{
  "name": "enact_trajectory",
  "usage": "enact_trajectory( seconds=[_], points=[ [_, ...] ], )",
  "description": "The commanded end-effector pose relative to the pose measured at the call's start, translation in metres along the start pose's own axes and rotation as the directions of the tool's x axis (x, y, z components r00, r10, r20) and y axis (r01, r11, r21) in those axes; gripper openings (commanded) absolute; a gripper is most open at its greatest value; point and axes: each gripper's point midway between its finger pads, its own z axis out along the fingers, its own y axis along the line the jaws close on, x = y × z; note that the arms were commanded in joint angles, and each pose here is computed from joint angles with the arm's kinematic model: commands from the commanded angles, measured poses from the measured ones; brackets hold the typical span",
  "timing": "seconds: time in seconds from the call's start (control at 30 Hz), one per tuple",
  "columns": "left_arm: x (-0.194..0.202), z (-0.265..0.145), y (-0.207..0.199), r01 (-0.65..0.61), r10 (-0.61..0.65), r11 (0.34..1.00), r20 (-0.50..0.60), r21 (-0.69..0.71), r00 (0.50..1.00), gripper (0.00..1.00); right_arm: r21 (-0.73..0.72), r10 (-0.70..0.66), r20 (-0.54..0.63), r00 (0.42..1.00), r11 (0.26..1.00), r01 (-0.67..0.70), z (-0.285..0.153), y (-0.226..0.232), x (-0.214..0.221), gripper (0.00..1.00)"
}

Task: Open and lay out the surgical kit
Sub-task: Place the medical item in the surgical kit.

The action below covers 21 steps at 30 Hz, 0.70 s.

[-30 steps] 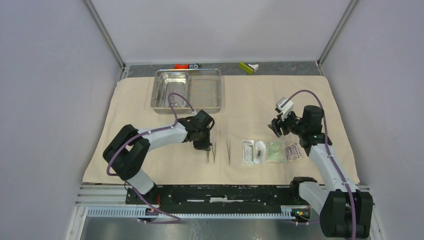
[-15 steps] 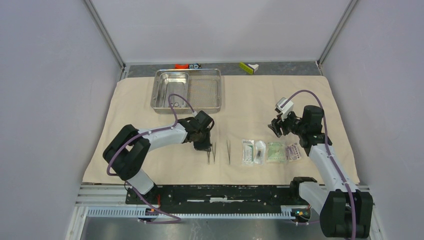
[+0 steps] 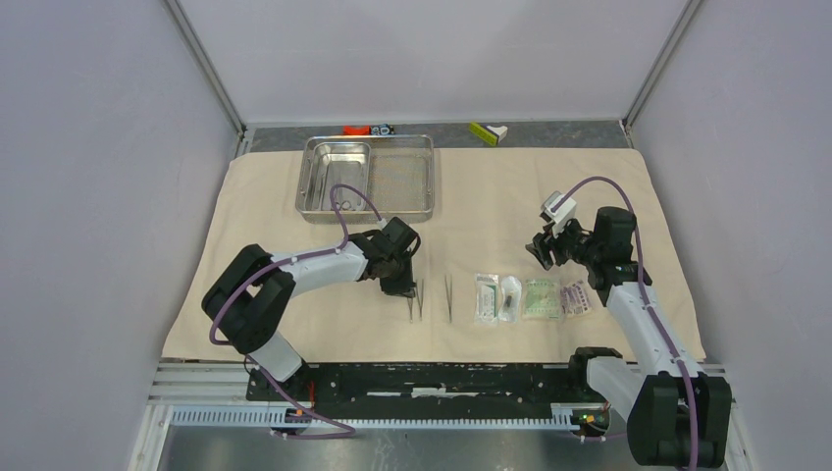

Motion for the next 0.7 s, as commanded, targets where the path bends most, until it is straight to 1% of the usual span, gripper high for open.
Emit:
enact_trajectory(
  seconds=[0.0, 0.3, 0.4, 0.67],
  points=[
    [-0.006, -0.004, -0.01, 0.024, -0.024, 0.999, 0.026, 0.037, 0.999, 0.17, -0.006, -0.018, 0.021, 1.0, 1.0, 0.018, -0.001, 0.001, -0.003, 0.66],
    [-0.022, -0.024, -0.021, -0.026, 0.019, 0.997, 0.094, 0.075, 0.995, 0.28, -0.004, -0.018, 0.022, 1.0, 1.0, 0.018, -0.001, 0.0, -0.004, 0.67],
    [-0.025, -0.028, -0.021, -0.031, 0.022, 0.997, 0.108, 0.077, 0.994, 0.29, -0.004, -0.02, 0.024, 1.0, 1.0, 0.02, -0.001, 0.0, -0.005, 0.66],
    [-0.022, -0.024, -0.02, -0.033, 0.026, 0.996, 0.1, 0.078, 0.995, 0.3, 0.005, -0.026, 0.025, 0.999, 1.0, 0.026, -0.003, -0.001, -0.005, 0.67]
  ],
)
